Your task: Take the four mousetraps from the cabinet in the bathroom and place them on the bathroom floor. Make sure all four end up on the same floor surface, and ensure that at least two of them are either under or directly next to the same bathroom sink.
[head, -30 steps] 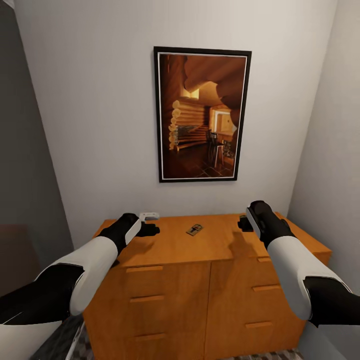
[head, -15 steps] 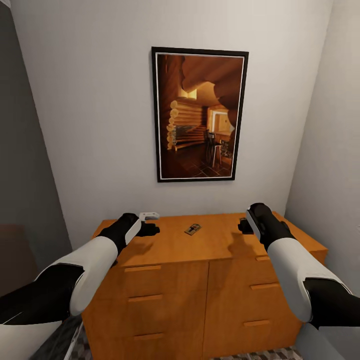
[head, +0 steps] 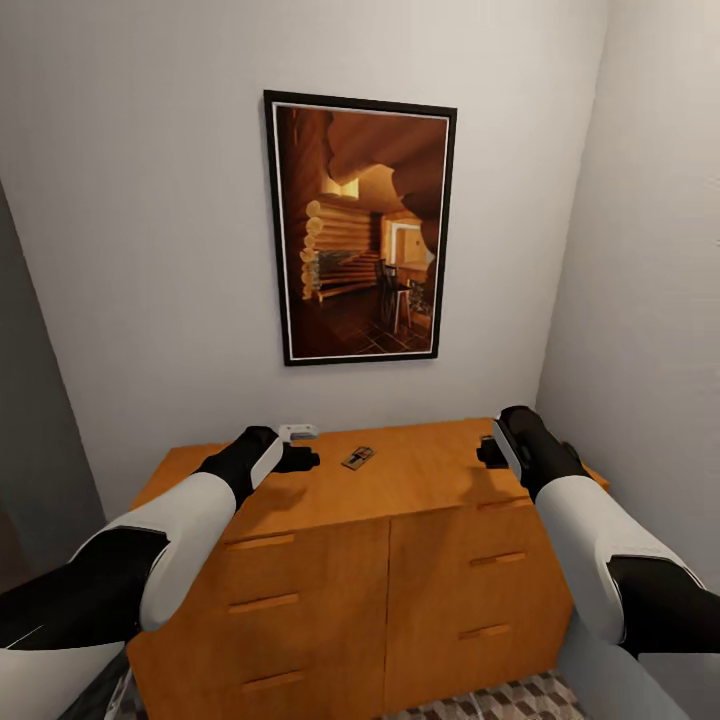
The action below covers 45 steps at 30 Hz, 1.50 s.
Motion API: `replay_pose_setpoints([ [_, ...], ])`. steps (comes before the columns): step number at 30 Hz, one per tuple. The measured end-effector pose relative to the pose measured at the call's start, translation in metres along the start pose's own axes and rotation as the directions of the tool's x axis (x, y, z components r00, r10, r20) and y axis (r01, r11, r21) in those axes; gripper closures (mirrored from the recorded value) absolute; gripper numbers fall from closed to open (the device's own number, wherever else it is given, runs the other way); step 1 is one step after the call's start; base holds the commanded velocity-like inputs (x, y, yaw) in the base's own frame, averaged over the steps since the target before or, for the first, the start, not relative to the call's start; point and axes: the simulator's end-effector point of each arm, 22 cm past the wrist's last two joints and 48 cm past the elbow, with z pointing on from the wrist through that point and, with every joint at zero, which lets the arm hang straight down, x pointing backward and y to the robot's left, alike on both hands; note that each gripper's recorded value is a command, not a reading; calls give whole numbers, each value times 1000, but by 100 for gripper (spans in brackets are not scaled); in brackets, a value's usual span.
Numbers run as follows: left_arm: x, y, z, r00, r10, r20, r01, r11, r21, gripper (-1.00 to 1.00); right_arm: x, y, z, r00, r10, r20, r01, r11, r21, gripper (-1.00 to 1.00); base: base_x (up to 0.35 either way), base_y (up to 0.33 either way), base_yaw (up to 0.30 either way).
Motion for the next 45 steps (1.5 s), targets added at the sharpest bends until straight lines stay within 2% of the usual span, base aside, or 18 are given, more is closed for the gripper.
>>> replay_pose_setpoints([
  [7, 0, -1, 0, 1000, 1, 0, -1, 1000, 0, -100, 0, 0, 0, 1000, 0, -1, 0, 1000, -2, 100, 16, 0, -27],
  [19, -1, 0, -1, 1000, 7, 2, -7, 1000, -1, -100, 0, -1, 0, 1000, 3, -1, -3, 1000, -3, 100, 221, 0, -2],
  [33, 0, -1, 0, 1000, 10, 1, -10, 1000, -4, -100, 0, -1, 1, 1000, 4, 2, -4, 1000, -4, 100, 21, 0, -1],
  [45, -2, -2, -2, 1000, 12, 4, -12, 1000, -2, -100, -2, -5, -1, 1000, 5, 8, -5, 1000, 8, 100, 0, 0, -193],
])
